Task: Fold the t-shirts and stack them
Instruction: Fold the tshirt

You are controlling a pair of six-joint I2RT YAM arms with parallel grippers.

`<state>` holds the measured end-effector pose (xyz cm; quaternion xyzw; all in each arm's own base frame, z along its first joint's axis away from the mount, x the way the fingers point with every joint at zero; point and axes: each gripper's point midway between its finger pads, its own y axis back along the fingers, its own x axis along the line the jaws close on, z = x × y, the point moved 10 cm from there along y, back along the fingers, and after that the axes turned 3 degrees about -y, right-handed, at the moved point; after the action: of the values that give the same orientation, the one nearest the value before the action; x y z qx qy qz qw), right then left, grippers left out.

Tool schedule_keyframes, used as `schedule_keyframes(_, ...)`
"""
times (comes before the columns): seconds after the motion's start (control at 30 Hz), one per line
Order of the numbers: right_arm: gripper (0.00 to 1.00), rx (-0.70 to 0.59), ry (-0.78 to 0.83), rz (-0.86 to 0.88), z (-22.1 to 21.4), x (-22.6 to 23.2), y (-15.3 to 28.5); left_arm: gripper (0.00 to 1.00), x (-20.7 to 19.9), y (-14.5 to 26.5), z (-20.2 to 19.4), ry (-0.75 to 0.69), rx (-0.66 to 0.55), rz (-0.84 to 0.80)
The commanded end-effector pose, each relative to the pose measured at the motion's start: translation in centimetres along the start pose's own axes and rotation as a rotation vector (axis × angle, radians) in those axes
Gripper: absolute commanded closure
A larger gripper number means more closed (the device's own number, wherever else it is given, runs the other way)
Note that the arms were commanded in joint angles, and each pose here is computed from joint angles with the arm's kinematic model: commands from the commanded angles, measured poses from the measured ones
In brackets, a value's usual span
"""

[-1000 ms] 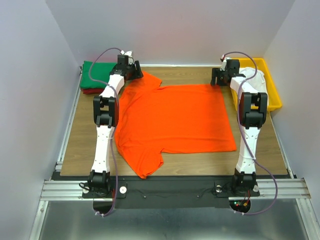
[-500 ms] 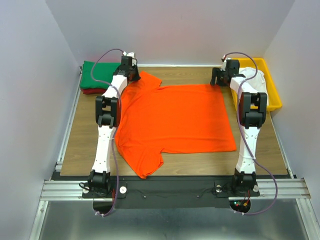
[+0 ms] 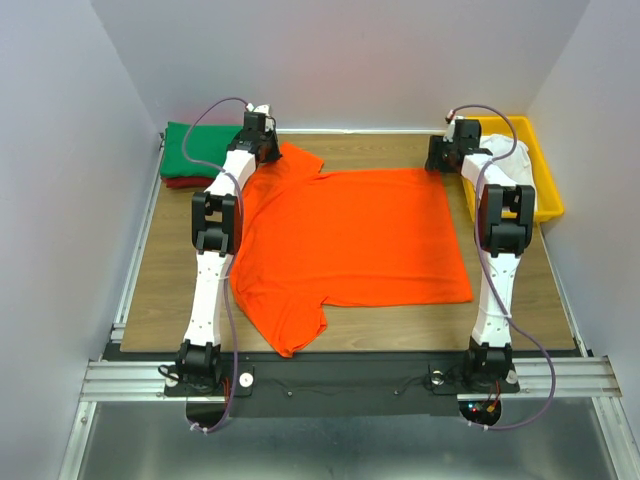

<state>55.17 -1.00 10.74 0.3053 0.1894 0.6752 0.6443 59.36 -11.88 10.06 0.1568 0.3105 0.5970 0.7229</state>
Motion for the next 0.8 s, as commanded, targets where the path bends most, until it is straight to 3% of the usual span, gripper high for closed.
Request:
schedule_keyframes(0.0,0.38,-0.048,-0.025,0.042,1.1,0.1,-0.5,1.00,-0.6,0.7,-1.2,-0.003,0.075,-0.003)
schedule_keyframes(0.13,0.39,-0.062,-0.029,0.035,1.6,0.2,0.3,1.00,-0.4,0.6,-1.2,0.001,0.076,-0.008)
schedule_keyframes(0.47,0.63,-0.071,-0.037,0.069,2.2,0.6,1.4,1.00,0.1,0.7,-1.0,0.022,0.071,-0.023)
schedule_keyframes(0.77,0.99,-0.097,-0.022,0.065,3.1,0.5,2.0,1.00,0.5,2.1,0.6,0.019,0.030,-0.096)
